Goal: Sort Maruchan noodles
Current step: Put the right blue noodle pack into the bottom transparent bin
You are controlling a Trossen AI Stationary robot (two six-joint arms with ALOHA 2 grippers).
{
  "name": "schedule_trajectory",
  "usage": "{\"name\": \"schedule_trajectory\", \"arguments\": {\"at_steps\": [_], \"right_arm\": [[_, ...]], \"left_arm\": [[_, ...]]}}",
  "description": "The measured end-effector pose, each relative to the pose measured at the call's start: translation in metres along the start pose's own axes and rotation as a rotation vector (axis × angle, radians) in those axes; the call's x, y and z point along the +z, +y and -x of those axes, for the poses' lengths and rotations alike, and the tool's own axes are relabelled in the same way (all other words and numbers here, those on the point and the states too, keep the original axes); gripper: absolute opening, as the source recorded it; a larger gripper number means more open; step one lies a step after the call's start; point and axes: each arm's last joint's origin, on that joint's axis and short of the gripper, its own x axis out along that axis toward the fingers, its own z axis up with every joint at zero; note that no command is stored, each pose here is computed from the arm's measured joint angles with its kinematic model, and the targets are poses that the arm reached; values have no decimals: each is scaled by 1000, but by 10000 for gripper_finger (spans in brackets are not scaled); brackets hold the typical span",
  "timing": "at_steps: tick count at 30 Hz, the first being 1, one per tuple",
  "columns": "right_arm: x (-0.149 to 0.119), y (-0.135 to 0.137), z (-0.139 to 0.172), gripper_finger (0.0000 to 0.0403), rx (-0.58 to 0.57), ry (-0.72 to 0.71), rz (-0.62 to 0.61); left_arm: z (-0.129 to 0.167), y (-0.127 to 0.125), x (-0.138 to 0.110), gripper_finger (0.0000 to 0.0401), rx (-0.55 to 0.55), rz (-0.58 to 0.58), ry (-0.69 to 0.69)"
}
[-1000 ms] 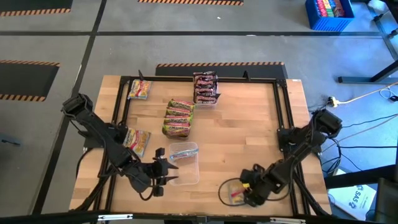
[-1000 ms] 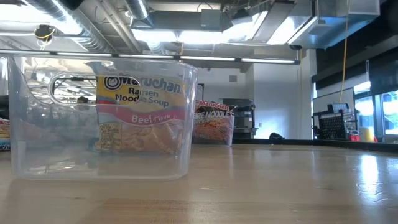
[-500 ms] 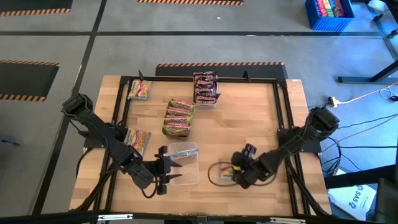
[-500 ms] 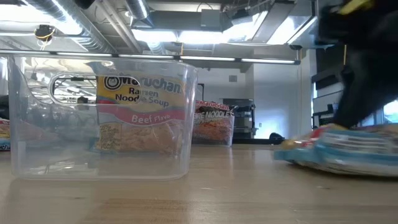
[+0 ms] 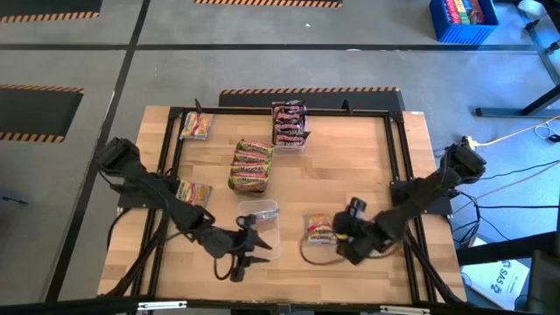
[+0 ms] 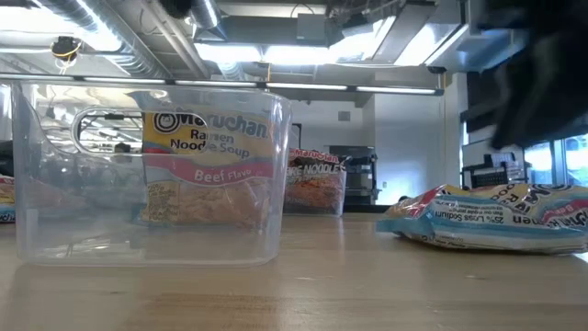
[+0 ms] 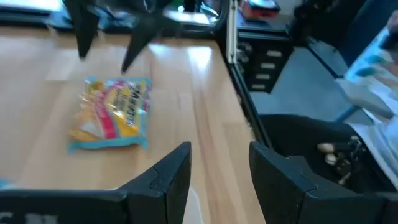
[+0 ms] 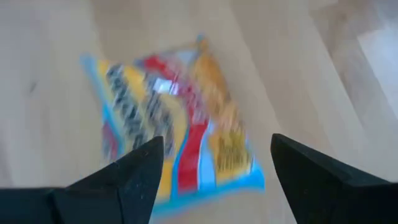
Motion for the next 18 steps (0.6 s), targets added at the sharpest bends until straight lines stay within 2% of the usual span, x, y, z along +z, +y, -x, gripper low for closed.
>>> {"name": "schedule_trajectory", "arguments": {"at_steps": [7, 13, 18], "right_arm": [[-50, 3, 25, 280, 52, -88, -44], [-80, 4, 20, 280, 90, -157, -93], [-87, -2, 7, 280, 110, -182, -275]], "left_arm": [[-44, 17, 9, 154, 17, 52, 45], [-83, 28, 16, 154, 30, 45, 87], [-116, 43, 18, 154, 87, 36, 103]]}}
